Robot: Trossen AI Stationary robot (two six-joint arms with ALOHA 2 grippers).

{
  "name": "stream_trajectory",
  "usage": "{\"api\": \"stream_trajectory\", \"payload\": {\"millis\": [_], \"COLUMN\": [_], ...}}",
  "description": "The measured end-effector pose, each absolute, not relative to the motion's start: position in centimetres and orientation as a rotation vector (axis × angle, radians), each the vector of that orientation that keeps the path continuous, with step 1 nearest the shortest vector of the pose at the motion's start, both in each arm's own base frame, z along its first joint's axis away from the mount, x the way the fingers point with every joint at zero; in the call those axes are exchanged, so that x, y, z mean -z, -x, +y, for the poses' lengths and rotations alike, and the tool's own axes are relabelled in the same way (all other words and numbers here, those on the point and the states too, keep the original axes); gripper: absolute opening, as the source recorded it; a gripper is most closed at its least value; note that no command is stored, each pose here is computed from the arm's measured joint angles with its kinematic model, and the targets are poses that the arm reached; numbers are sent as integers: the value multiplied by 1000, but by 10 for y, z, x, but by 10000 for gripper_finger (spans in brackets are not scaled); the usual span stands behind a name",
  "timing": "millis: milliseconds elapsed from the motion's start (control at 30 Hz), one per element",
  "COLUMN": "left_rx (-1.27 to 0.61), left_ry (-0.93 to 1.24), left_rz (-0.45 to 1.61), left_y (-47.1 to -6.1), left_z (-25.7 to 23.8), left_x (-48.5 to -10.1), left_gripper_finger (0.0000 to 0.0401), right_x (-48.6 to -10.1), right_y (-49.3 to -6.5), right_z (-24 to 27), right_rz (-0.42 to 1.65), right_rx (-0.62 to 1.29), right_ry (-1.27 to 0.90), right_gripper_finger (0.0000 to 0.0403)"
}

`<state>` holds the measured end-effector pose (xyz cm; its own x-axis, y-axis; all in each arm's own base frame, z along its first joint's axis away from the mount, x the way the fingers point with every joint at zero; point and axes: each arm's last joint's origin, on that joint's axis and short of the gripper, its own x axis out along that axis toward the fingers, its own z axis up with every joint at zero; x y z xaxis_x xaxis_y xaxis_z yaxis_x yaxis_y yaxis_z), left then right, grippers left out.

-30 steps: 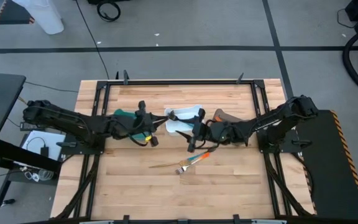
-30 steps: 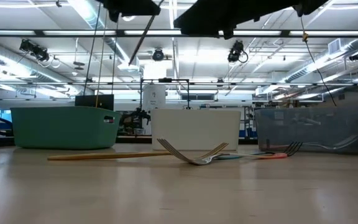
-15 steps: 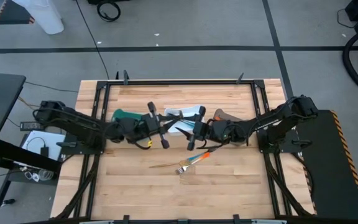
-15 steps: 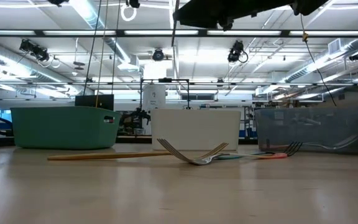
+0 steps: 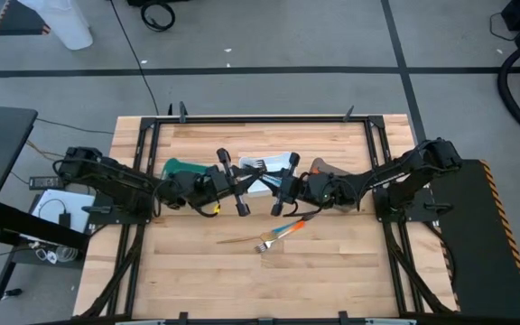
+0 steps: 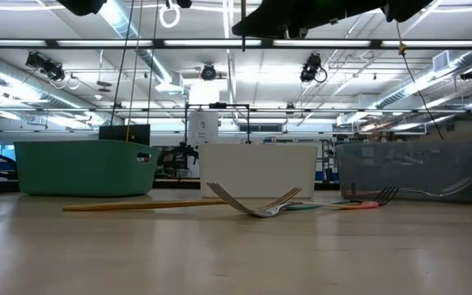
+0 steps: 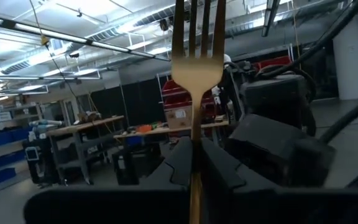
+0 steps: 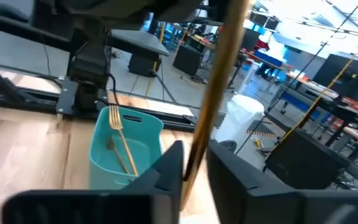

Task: Sort silverware by color (type)
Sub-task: Put the gold fork into the green bin

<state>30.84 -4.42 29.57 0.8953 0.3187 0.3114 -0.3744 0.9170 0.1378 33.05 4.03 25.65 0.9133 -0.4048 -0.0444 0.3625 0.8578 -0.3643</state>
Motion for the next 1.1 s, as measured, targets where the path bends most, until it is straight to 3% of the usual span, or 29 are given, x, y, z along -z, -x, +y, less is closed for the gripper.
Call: {"api": "stream_trajectory", "payload": {"millis": [200, 400, 767, 1100], "left_rx": [-358, -372, -416, -398], "left_ry": [-193, -192, -242, -611], "left_rz": [-269, -213, -41, 392], "left_y": [-309, -310, -307, -300], "left_z": [-44, -44, -56, -76], "left_x": [-293, -288, -288, -262], "left_gripper_finger": [25, 44, 168, 165], "right_x": [-254, -248, -243, -231], "right_y": [-330, -329, -317, -307], "right_z": [39, 39, 37, 26], "right_rz": [150, 213, 347, 495], "right_rx": [408, 429, 401, 288], "right_ry": [348, 348, 298, -53], "right_gripper_finger": [21, 21, 21, 24]}}
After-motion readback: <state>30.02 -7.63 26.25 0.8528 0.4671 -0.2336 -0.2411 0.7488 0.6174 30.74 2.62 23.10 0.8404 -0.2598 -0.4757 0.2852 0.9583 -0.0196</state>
